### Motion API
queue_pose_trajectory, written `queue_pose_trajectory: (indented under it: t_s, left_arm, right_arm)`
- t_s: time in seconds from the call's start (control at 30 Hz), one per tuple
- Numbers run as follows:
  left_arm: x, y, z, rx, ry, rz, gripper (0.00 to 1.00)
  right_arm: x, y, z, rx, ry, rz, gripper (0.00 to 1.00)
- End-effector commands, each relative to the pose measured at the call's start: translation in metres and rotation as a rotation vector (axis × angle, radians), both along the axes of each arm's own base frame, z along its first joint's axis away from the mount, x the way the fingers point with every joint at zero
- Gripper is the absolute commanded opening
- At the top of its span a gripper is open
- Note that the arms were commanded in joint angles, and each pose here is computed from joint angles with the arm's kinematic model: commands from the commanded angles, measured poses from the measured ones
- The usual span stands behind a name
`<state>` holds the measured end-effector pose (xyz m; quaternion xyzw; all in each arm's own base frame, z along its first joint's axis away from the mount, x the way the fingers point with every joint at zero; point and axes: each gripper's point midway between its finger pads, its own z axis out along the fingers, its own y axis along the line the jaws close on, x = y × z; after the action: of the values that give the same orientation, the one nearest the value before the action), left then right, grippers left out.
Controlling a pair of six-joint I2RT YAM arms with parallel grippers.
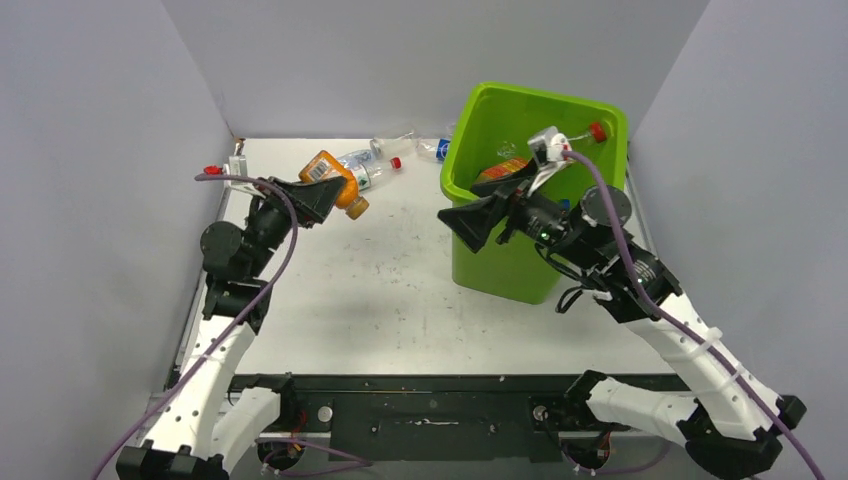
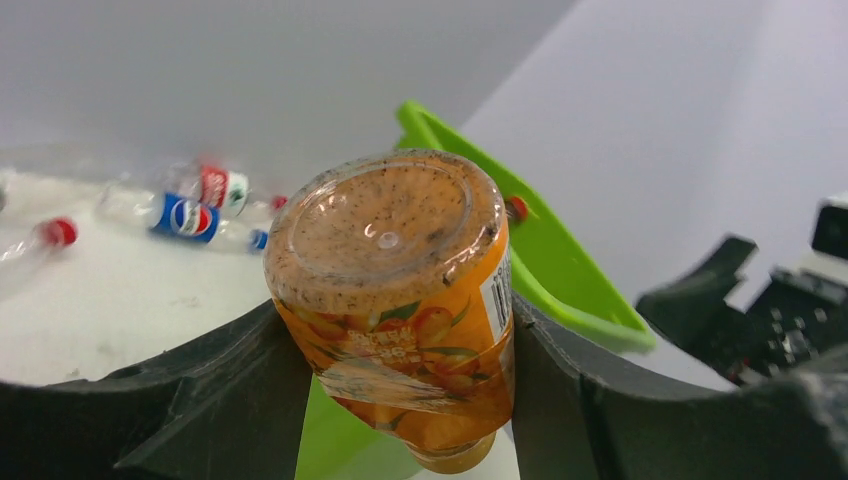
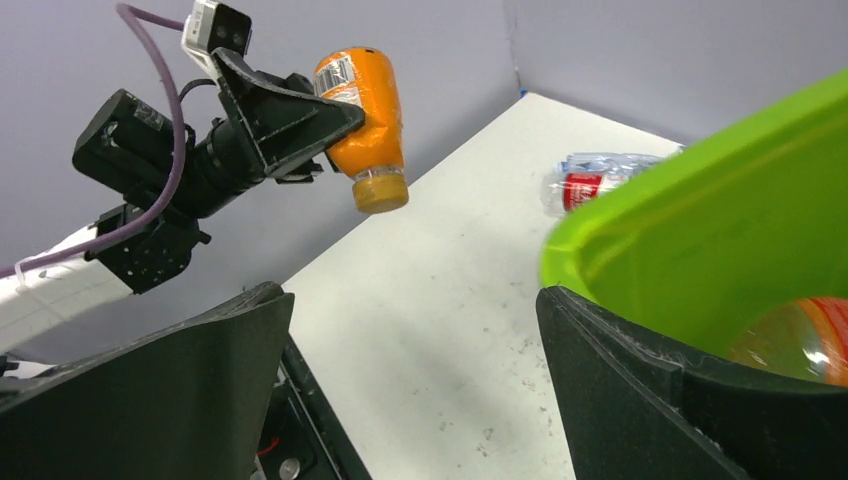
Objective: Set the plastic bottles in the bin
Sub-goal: Pick up the plastic bottle at the center of the board.
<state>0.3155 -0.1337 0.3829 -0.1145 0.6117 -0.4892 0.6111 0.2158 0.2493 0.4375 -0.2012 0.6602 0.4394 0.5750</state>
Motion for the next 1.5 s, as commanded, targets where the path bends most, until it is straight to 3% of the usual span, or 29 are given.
queue_pose_trajectory:
  t_s: [0.0, 0.23, 0.57, 0.67, 0.77, 1.07, 1.23, 1.3, 1.37, 1.47]
  left_arm:
    - [-0.058, -0.023, 0.050, 0.116, -0.396, -0.121, 0.24]
    - [-0.115, -0.038, 0.054, 0.078, -0.557, -0.248, 0.21]
    - [-0.156, -0.058, 0.057, 0.080, -0.621, -0.381, 0.16]
    - [-0.162, -0.062, 0.057, 0.069, -0.621, -0.410, 0.16]
    - [-0.166, -0.062, 0.058, 0.059, -0.622, -0.418, 0.16]
    - [-0.174, -0.065, 0.063, 0.009, -0.628, -0.459, 0.18]
    - [-0.168, -0.063, 0.060, 0.008, -0.606, -0.415, 0.54]
    - [-0.167, -0.062, 0.060, 0.020, -0.608, -0.397, 0.75]
    - [-0.166, -0.060, 0.060, 0.040, -0.620, -0.368, 1.00]
    - [-0.154, -0.048, 0.058, 0.088, -0.619, -0.234, 0.96]
  right_arm:
    - [-0.010, 0.027, 0.023, -0.044, -0.107, -0.076, 0.98]
    - [-0.064, 0.077, -0.011, -0.201, -0.251, -0.171, 0.98]
    - [-0.060, 0.105, -0.035, -0.172, -0.313, -0.207, 0.98]
    - [-0.062, 0.112, -0.030, -0.126, -0.328, -0.195, 0.94]
    - [-0.067, 0.122, -0.027, -0.096, -0.343, -0.159, 0.86]
    - [-0.072, 0.146, -0.038, -0.122, -0.336, -0.095, 0.49]
    - [-0.075, 0.142, -0.036, -0.111, -0.317, -0.068, 0.20]
    - [-0.077, 0.134, -0.028, -0.094, -0.303, -0.063, 0.06]
    - [-0.080, 0.122, -0.021, -0.089, -0.282, -0.058, 0.05]
    - [-0.083, 0.097, -0.011, -0.133, -0.234, -0.057, 0.05]
